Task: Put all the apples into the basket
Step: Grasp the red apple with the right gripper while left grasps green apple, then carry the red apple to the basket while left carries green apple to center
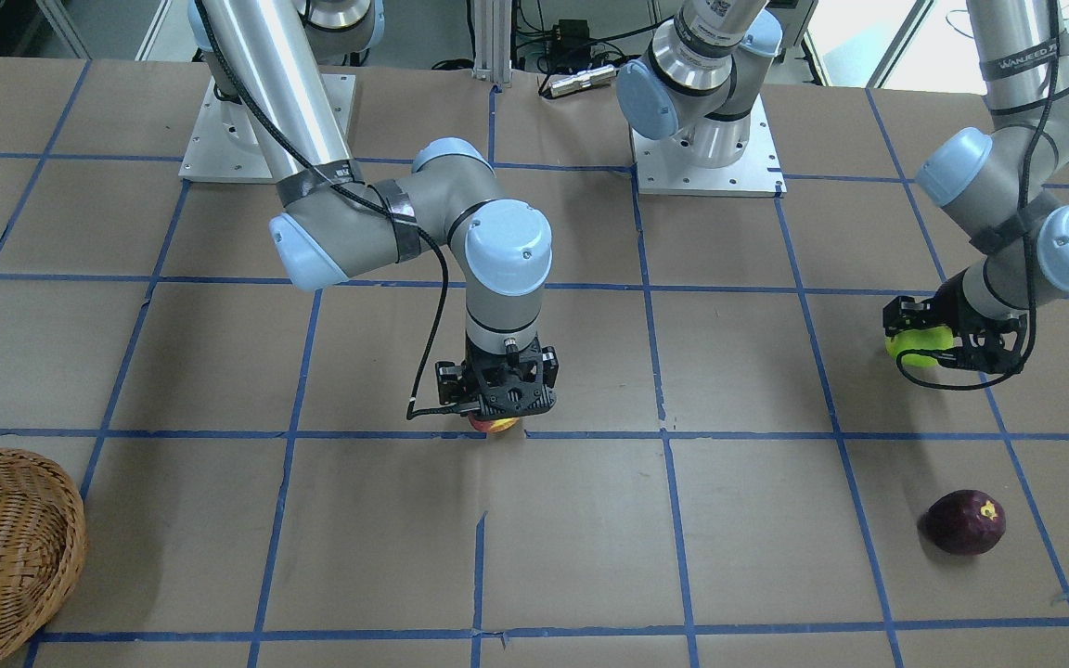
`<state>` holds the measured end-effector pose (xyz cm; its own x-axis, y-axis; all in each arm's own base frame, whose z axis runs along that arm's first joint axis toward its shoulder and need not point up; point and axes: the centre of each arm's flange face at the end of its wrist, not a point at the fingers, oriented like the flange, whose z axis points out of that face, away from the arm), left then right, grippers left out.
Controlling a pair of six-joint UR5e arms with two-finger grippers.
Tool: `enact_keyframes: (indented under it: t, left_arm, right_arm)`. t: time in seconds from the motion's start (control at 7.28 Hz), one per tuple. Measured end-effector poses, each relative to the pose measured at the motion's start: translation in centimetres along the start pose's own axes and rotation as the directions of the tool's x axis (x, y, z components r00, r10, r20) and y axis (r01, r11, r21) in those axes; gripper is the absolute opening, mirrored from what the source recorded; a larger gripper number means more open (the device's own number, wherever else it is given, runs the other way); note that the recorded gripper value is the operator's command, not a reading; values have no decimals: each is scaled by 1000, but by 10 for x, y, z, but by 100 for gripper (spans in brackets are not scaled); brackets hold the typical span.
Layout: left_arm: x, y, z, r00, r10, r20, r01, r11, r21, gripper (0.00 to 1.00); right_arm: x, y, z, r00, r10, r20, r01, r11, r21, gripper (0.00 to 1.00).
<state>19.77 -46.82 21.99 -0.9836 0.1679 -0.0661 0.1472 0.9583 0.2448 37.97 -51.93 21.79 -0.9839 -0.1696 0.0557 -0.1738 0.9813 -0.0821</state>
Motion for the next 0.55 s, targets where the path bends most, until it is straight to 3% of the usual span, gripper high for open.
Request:
enact_keyframes:
  t: [0.27, 0.55]
  left_arm:
    - [39, -8, -54, 996, 66, -63, -62, 996, 66, 12]
    - [103, -31, -85, 995, 76, -71, -68, 992, 105, 12]
  right_arm:
    - [78, -22, -43, 994, 113, -6, -113, 994, 7, 0]
    - [218, -51, -56, 969, 247, -20, -247, 969, 18, 0]
